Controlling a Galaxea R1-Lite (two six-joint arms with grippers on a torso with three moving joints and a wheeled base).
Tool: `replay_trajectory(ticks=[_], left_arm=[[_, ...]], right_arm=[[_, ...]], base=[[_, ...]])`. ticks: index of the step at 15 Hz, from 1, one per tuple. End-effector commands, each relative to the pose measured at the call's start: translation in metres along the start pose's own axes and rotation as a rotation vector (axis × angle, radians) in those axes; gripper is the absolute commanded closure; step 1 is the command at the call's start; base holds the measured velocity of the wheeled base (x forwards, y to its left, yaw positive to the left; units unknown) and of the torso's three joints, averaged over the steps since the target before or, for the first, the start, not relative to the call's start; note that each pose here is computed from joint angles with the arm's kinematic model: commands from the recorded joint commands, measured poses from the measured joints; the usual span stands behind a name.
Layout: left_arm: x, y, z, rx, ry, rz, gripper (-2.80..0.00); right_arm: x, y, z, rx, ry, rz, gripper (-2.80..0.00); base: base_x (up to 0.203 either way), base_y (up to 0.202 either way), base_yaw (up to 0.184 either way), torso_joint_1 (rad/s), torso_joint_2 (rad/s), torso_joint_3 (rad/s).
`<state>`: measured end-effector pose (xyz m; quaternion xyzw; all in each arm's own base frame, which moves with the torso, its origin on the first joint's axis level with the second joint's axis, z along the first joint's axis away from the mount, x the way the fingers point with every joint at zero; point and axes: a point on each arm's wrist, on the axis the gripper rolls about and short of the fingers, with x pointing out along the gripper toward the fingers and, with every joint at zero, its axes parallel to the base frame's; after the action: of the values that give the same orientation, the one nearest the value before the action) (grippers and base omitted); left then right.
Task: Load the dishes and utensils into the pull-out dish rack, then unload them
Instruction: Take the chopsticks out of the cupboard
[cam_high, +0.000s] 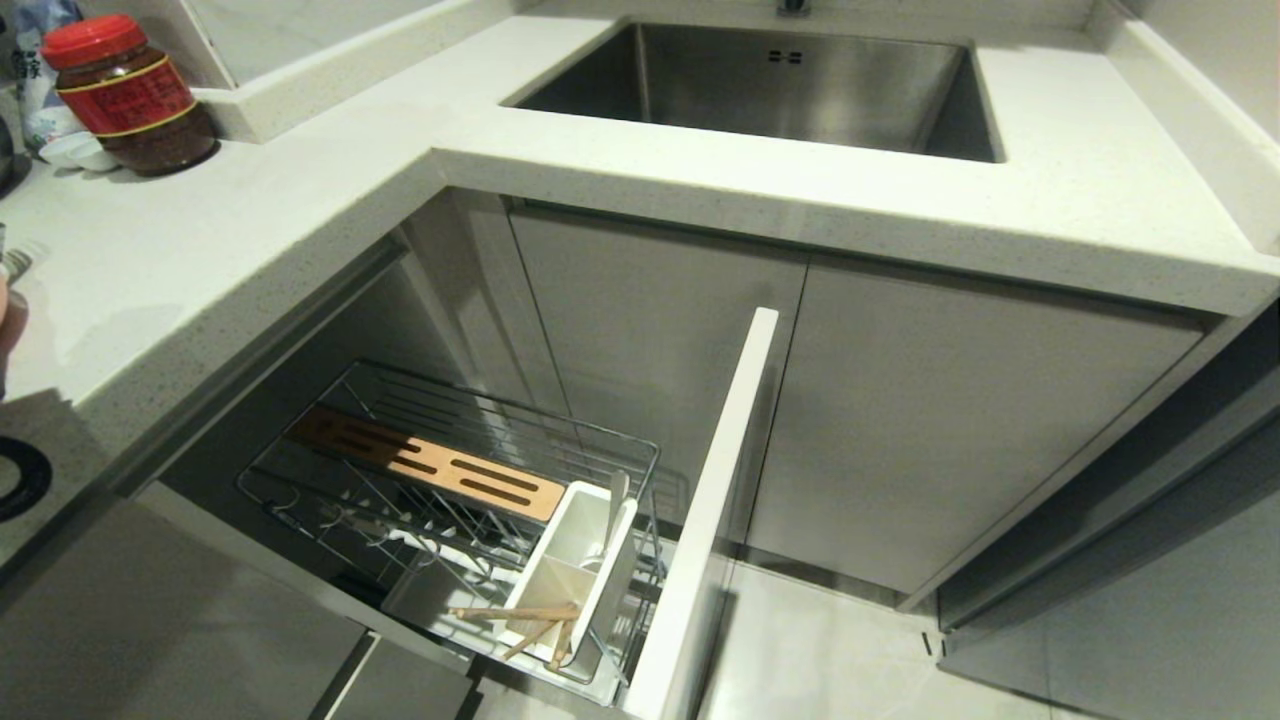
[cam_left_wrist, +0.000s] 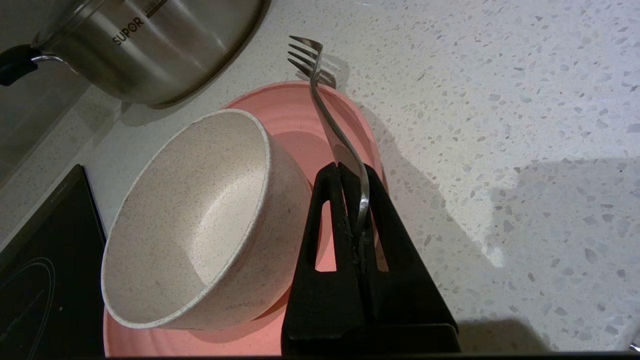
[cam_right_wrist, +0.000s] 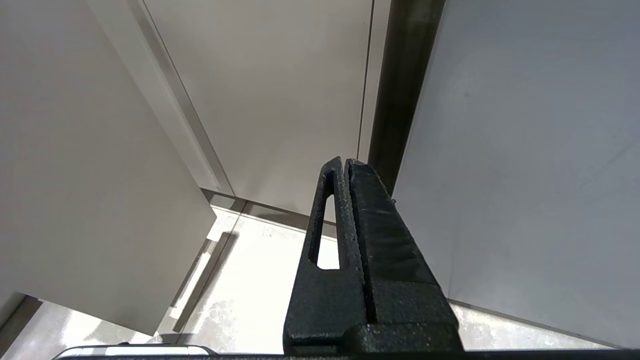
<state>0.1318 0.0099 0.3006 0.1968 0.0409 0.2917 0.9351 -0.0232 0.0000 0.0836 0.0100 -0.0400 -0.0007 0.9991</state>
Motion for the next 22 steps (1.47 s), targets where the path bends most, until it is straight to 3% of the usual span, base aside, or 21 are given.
replay_trajectory(ticks=[1,6,7,12,16,19,20,21,22], left_arm=[[-0.001,0.001,0.000,-0.001,-0.001,0.007,0.00],[-0.001,0.001,0.000,0.001,0.002,0.008,0.00],[-0.001,0.001,-0.001,0.002,0.003,0.007,-2.80],[0.001,0.002,-0.001,0.003,0.011,0.022,-2.80],[-0.003,0.009,0.009,-0.030,-0.032,0.028,-2.80],[-0.014,0.030,0.043,-0.137,-0.192,0.011,-2.80],[-0.019,0.039,0.057,-0.180,-0.254,0.008,-1.52],[-0.022,0.046,0.070,-0.222,-0.307,0.002,0.00],[-0.026,0.051,0.085,-0.296,-0.358,-0.024,0.00]], right_arm=[[0.002,0.000,-0.007,0.000,0.026,0.000,0.00],[0.002,0.000,-0.007,0.000,0.026,0.000,0.00],[0.002,0.000,-0.007,0.000,0.026,0.000,0.00],[0.002,0.000,-0.007,0.000,0.026,0.000,0.00],[0.002,0.000,-0.007,0.000,0.027,0.017,0.00],[0.002,0.000,-0.007,0.000,0.026,0.000,0.00],[0.002,0.000,-0.007,0.000,0.026,0.000,0.00],[0.002,0.000,-0.007,0.000,0.026,0.000,0.00],[0.002,0.000,-0.007,0.000,0.026,0.000,0.00]], base=[[0.000,0.000,0.000,0.000,0.00,0.000],[0.000,0.000,0.000,0.000,0.00,0.000],[0.000,0.000,0.000,0.000,0.00,0.000],[0.000,0.000,0.000,0.000,0.00,0.000],[0.000,0.000,0.000,0.000,0.00,0.000],[0.000,0.000,0.000,0.000,0.00,0.000],[0.000,0.000,0.000,0.000,0.00,0.000],[0.000,0.000,0.000,0.000,0.00,0.000],[0.000,0.000,0.000,0.000,0.00,0.000]])
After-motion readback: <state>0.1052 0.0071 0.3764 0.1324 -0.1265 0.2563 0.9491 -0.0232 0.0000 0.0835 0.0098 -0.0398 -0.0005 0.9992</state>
